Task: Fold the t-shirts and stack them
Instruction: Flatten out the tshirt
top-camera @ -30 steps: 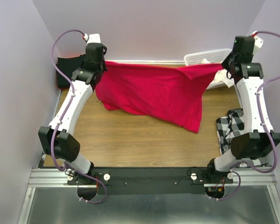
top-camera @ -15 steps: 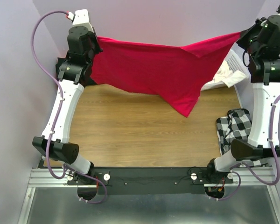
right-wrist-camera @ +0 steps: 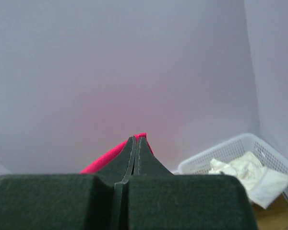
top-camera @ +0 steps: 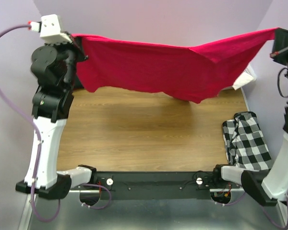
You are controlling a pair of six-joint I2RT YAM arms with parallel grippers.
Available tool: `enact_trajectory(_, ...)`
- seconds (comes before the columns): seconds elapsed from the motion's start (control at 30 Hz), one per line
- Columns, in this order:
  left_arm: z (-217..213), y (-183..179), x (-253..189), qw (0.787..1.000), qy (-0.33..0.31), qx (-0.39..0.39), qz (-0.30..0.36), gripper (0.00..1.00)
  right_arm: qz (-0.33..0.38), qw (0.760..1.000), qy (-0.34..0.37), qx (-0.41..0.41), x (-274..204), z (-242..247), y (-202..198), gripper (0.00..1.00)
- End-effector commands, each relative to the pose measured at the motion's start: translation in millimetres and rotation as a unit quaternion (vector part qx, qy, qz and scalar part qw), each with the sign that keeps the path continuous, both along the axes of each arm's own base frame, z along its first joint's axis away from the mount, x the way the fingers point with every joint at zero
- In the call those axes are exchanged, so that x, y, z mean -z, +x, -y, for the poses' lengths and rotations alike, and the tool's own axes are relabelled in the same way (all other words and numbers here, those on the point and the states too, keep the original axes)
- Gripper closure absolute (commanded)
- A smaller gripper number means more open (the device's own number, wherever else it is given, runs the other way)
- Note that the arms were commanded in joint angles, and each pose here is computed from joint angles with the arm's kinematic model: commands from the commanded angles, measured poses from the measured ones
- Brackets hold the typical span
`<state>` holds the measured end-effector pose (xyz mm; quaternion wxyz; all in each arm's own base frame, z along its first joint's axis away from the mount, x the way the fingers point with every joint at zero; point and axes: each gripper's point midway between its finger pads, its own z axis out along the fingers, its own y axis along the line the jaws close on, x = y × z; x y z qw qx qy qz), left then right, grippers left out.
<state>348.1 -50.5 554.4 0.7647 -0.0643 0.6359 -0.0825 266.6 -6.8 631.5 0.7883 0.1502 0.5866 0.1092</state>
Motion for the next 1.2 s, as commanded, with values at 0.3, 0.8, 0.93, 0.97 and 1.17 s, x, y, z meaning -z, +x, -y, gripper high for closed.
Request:
enact_trajectory(0.3,-1.7,41.4,-12.7,0.999,0.011,-0.028,0.021,1.00,0.042,0.999,-0.010,-0.012,-30.7,-1.7,60.3,0.99)
enact_trajectory(0.8,22.3,227.9,94.4,0.997,0.003,0.016,-0.080,1.00,-0.035,0.999,-0.015,0.026,42.3,17.1,210.3,0.99)
enact_trajectory(0.93,11.7,251.5,93.5,0.997,-0.015,0.031,-0.074,1.00,-0.036,0.998,-0.030,0.050,42.0,26.0,212.2,0.99)
enact_trajectory(0.97,11.0,253.2,90.4,0.997,-0.020,0.040,-0.068,1.00,-0.032,0.998,-0.032,0.052,39.4,26.7,210.7,0.99)
enact_trajectory(1.17,1.6,215.1,15.6,0.998,-0.017,0.055,0.019,1.00,0.014,0.998,-0.035,0.055,2.2,25.7,173.1,0.99)
